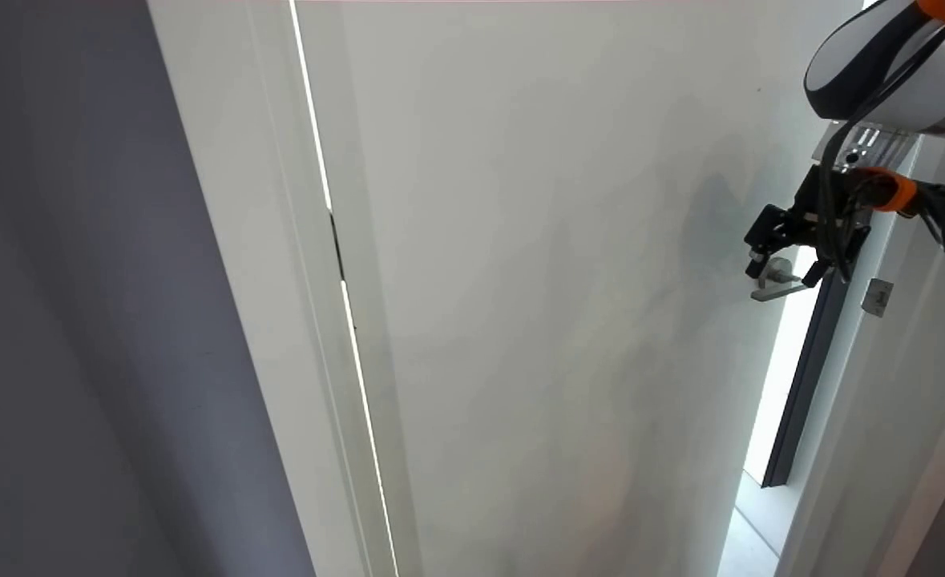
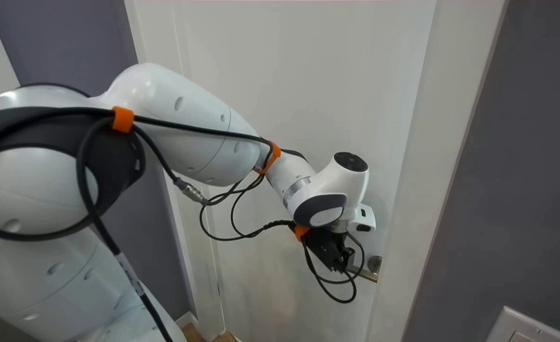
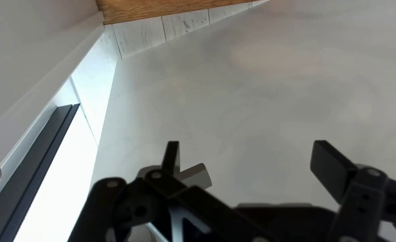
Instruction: Close the door using the door handle
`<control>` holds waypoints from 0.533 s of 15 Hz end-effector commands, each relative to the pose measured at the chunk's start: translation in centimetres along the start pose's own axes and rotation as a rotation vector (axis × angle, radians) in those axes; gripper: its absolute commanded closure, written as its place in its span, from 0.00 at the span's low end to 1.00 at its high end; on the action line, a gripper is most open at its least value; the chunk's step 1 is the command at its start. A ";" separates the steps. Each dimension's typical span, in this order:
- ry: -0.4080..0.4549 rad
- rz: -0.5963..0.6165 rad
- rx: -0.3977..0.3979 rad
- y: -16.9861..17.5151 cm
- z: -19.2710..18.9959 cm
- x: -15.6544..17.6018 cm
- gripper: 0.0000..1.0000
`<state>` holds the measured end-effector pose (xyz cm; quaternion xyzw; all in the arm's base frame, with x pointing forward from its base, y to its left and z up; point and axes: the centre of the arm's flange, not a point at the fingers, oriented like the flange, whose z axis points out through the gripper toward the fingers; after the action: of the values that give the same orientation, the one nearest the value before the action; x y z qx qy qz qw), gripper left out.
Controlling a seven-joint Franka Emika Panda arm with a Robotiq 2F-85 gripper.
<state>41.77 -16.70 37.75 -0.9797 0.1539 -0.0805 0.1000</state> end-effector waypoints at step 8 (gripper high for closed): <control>0.071 0.291 0.042 2.8 3.0 0.5 0.00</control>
<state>42.18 -18.29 35.62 -0.9556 0.2514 -0.0935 0.1221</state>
